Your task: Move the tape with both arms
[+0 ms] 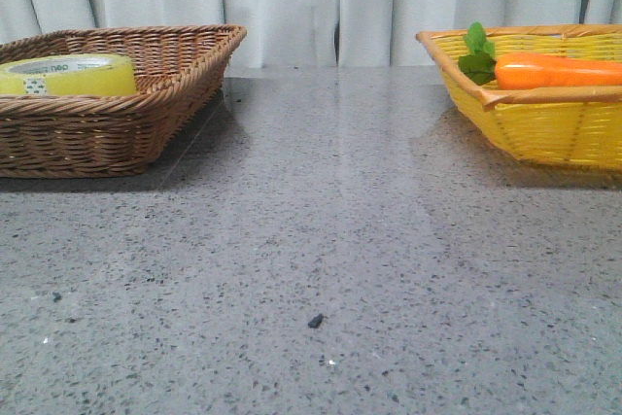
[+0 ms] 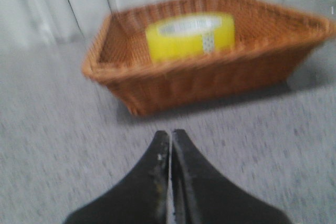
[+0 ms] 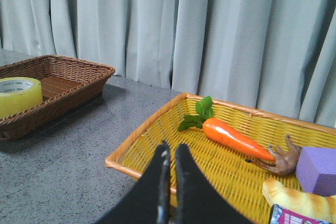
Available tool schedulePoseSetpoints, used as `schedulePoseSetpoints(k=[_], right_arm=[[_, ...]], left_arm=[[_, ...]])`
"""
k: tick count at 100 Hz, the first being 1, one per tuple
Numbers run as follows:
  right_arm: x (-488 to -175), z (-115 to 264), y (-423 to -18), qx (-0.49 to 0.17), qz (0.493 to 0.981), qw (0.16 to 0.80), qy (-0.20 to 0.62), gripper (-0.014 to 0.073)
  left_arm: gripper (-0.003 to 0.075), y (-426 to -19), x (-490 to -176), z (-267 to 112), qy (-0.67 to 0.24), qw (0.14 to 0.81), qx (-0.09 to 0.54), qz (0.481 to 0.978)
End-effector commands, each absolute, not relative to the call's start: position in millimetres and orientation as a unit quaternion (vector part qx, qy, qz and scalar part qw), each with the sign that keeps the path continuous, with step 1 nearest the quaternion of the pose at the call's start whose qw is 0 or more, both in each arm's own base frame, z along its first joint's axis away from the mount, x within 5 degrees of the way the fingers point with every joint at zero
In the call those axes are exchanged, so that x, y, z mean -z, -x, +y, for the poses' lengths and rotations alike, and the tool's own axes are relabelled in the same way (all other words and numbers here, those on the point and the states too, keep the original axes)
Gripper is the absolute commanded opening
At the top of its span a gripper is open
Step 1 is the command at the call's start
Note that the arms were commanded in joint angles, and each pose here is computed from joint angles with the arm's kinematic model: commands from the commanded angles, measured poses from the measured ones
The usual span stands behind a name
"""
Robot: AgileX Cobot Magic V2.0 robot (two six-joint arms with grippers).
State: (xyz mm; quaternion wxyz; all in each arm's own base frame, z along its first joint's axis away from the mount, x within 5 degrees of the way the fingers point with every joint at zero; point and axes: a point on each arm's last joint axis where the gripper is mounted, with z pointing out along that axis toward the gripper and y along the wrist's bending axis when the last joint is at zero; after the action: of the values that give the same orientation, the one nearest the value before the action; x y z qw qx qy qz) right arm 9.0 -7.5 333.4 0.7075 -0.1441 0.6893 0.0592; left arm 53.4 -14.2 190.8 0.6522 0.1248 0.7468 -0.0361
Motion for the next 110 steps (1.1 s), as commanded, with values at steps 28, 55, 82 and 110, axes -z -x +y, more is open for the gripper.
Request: schedulePoseSetpoints(k=[28, 55, 82, 110], right_arm=[[-346.8, -7.5, -8.2, -0.055, 0.657, 0.738, 0.145, -0.0056], [-346.8, -7.5, -8.2, -0.055, 0.657, 0.738, 0.145, -0.0056], [-346.8, -7.5, -8.2, -0.055, 0.657, 0.738, 0.145, -0.0056], [-326.0, -4.6, -18.5, -0.031, 0.684, 0.714, 0.146, -0.0056]], left_arm=[[-0.0021, -51.4, -187.4, -14.1, -0.117, 0.65, 0.041, 0.75], [-0.0021, -51.4, -187.4, -14.1, -0.117, 0.65, 0.041, 0.75], [-0.0021, -51.4, -187.4, -14.1, -0.117, 0.65, 0.041, 0.75], [-0.0021, -51.4, -187.4, -14.1, -0.117, 0.65, 0.041, 0.75]])
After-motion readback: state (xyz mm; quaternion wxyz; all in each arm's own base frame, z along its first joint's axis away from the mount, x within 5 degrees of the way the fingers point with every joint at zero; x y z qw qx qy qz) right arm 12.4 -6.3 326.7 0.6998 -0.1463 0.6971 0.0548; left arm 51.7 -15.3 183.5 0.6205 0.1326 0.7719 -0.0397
